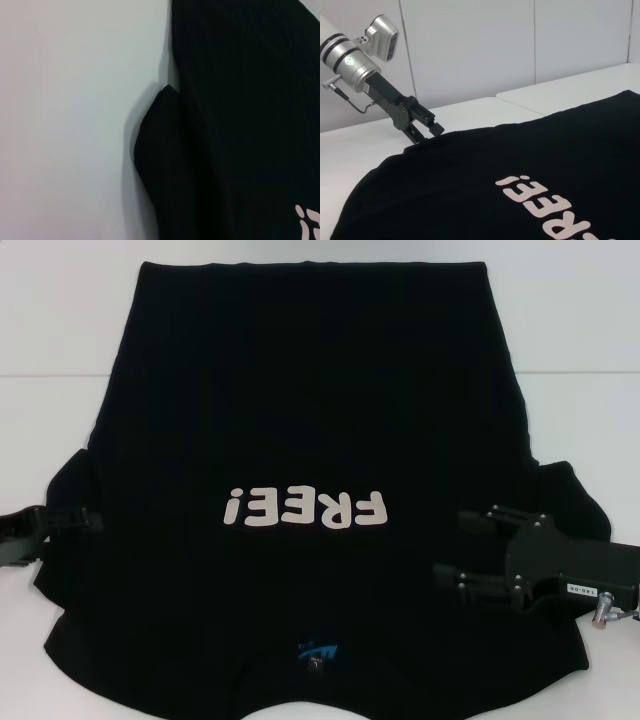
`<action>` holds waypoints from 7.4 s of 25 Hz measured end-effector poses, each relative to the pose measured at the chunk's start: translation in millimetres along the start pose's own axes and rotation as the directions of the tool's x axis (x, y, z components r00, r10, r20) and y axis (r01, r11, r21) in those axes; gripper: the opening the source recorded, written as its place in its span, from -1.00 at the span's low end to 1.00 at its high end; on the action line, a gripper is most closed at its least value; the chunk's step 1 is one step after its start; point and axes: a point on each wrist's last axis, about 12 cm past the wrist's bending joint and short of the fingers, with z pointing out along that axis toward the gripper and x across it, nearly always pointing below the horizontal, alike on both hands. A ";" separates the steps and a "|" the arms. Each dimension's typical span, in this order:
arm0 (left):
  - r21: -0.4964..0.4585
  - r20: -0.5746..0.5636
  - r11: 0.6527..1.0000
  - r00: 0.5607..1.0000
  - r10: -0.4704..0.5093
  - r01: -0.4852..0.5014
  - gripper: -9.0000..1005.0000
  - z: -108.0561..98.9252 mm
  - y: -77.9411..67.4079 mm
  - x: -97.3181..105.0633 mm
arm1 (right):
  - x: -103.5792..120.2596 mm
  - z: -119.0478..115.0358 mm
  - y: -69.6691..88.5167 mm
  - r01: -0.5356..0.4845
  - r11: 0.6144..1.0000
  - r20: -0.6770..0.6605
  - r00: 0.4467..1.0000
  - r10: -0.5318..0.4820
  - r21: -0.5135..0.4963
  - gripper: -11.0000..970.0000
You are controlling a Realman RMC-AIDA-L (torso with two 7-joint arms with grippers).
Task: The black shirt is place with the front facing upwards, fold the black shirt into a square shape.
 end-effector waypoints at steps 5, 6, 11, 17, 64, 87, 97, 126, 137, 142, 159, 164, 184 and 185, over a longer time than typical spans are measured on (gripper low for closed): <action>-0.015 0.014 1.000 1.000 0.010 -0.010 0.72 -2.5 0.7 -3.9 | -0.3 0.1 0.2 0.000 1.000 0.002 1.000 0.000 -0.003 0.76; -0.022 0.021 1.000 1.000 0.014 -0.013 0.71 -3.5 1.4 -5.0 | -0.5 0.2 0.2 0.001 1.000 0.002 1.000 -0.001 -0.003 0.76; -0.048 0.020 0.998 0.999 0.032 -0.031 0.60 -3.9 3.2 -5.0 | -0.8 0.3 0.4 -0.001 1.000 0.004 1.000 0.001 -0.005 0.76; -0.064 0.004 0.997 0.999 0.052 -0.051 0.01 -0.3 1.8 -4.9 | -0.9 0.2 0.3 -0.009 1.000 0.004 1.000 0.009 -0.005 0.76; -0.087 0.087 0.993 0.992 0.090 -0.082 -0.98 -50.2 -9.6 -48.8 | -0.8 -1.2 0.7 -0.019 1.000 0.014 1.000 0.019 -0.002 0.76; 0.146 0.000 0.972 0.982 0.186 -0.184 -0.93 16.0 -83.8 -28.1 | 0.6 1.3 3.1 -0.030 1.000 0.017 0.999 0.030 -0.011 0.76; 0.333 -0.017 0.940 0.996 0.087 -0.076 -0.69 46.3 -87.9 3.8 | 1.1 2.2 3.2 -0.030 0.999 0.012 0.999 0.030 -0.011 0.76; 0.103 0.168 0.989 0.978 -0.123 0.107 0.86 50.8 -34.0 -1.4 | 3.4 1.8 4.4 -0.041 0.999 0.014 0.999 0.042 -0.007 0.76; 0.280 0.217 0.959 0.976 -0.019 -0.044 0.86 69.1 -90.3 -17.0 | 3.4 1.8 4.3 -0.041 0.999 0.013 0.999 0.042 -0.006 0.76; 0.408 0.228 0.903 0.973 0.043 -0.136 0.86 56.4 -97.6 -11.3 | 4.3 0.7 4.4 -0.046 0.999 0.016 0.999 0.046 0.000 0.76; 0.503 0.326 0.494 0.686 0.651 -0.709 0.86 9.9 -68.3 63.8 | -61.6 -76.2 -71.5 -0.596 0.729 -0.059 0.760 0.648 0.337 0.76; 0.497 0.323 0.480 0.668 0.671 -0.723 0.86 8.4 -64.7 67.3 | -87.3 -87.0 -78.4 -0.666 0.543 -0.160 0.547 0.821 0.511 0.76; 0.479 0.337 0.459 0.640 0.691 -0.748 0.86 9.2 -64.2 66.7 | -56.5 -41.5 -81.8 -0.628 0.468 -0.269 0.390 0.880 0.622 0.76; 0.479 0.337 0.460 0.641 0.690 -0.748 0.86 9.2 -64.2 66.9 | -56.3 -41.5 -82.3 -0.626 0.468 -0.267 0.392 0.880 0.623 0.76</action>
